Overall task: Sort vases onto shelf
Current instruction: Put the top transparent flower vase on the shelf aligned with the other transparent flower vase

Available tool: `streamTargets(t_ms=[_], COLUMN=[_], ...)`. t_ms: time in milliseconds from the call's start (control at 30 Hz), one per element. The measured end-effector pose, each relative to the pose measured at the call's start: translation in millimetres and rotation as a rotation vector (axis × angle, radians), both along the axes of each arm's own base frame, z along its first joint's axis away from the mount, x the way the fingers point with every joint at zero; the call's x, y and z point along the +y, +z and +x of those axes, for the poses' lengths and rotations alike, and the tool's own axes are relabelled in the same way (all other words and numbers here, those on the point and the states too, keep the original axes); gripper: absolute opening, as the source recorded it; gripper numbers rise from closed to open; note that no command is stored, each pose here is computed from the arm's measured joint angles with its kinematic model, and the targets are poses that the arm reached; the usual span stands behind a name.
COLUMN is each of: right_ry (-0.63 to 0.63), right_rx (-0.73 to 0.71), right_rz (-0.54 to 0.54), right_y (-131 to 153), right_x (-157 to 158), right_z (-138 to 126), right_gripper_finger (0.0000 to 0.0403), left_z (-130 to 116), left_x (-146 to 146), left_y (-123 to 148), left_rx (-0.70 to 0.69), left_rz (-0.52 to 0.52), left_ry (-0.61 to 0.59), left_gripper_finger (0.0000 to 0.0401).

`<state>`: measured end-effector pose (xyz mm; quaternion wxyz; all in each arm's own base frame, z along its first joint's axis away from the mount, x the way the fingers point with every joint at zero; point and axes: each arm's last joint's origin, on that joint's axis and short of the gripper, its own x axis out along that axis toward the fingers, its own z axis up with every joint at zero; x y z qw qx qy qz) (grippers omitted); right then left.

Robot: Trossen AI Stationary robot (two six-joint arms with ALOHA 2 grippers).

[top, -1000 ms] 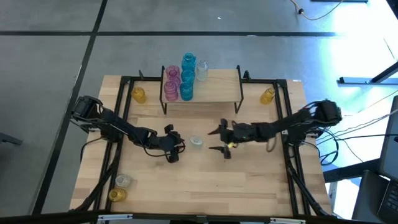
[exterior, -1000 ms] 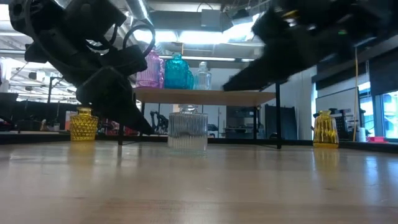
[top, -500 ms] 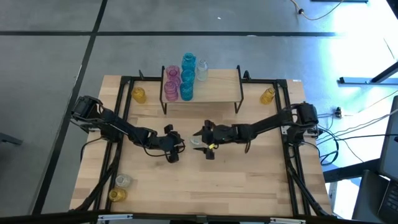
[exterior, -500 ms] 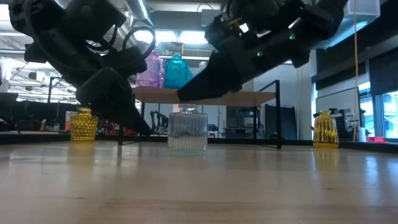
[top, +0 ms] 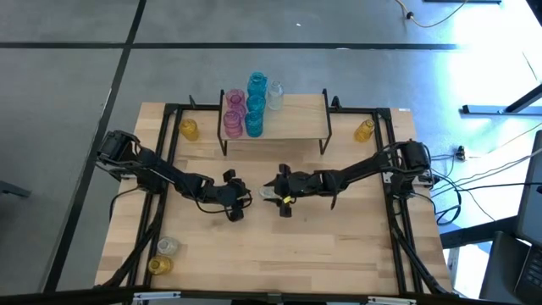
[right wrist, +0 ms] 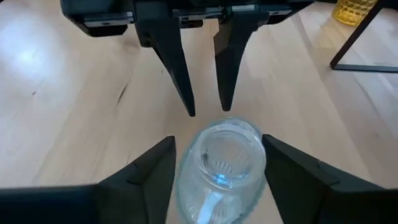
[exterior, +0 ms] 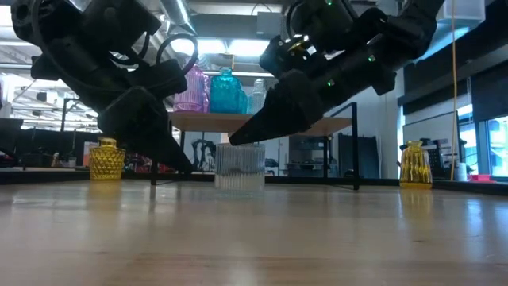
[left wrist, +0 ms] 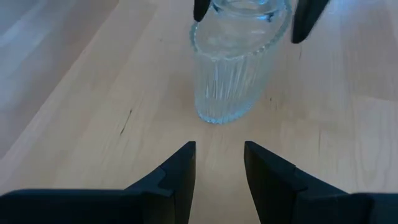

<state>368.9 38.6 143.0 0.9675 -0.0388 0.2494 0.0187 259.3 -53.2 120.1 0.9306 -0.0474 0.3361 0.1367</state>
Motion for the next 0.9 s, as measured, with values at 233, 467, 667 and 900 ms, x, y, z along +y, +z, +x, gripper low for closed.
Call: streamTargets(t_ms=[233, 467, 667, 900], right_ry=[0.007, 0.027, 0.037, 0.076], right_rx=[-0.009, -0.01, 0.004, 0.009], right_rz=[-0.009, -0.044, -0.063, -0.087], right_y=[0.9, 1.8, 6.0, 30.5], right_x=[0.0, 0.2, 0.0, -0.7], right_z=[0.5, 0.3, -2.4, -13.1], right_gripper_finger=[0.014, 0.0109, 0.0118, 0.0112], left_z=[0.0, 0.0, 0.0, -0.4], left_x=[0.0, 0.0, 0.0, 0.1], left_y=[0.0, 0.0, 0.0, -0.4], left_rx=[0.0, 0.0, 0.0, 0.006], left_rz=[0.0, 0.0, 0.0, 0.002], left_ry=[0.0, 0.0, 0.0, 0.0], left_gripper_finger=[0.013, 0.013, 0.013, 0.013])
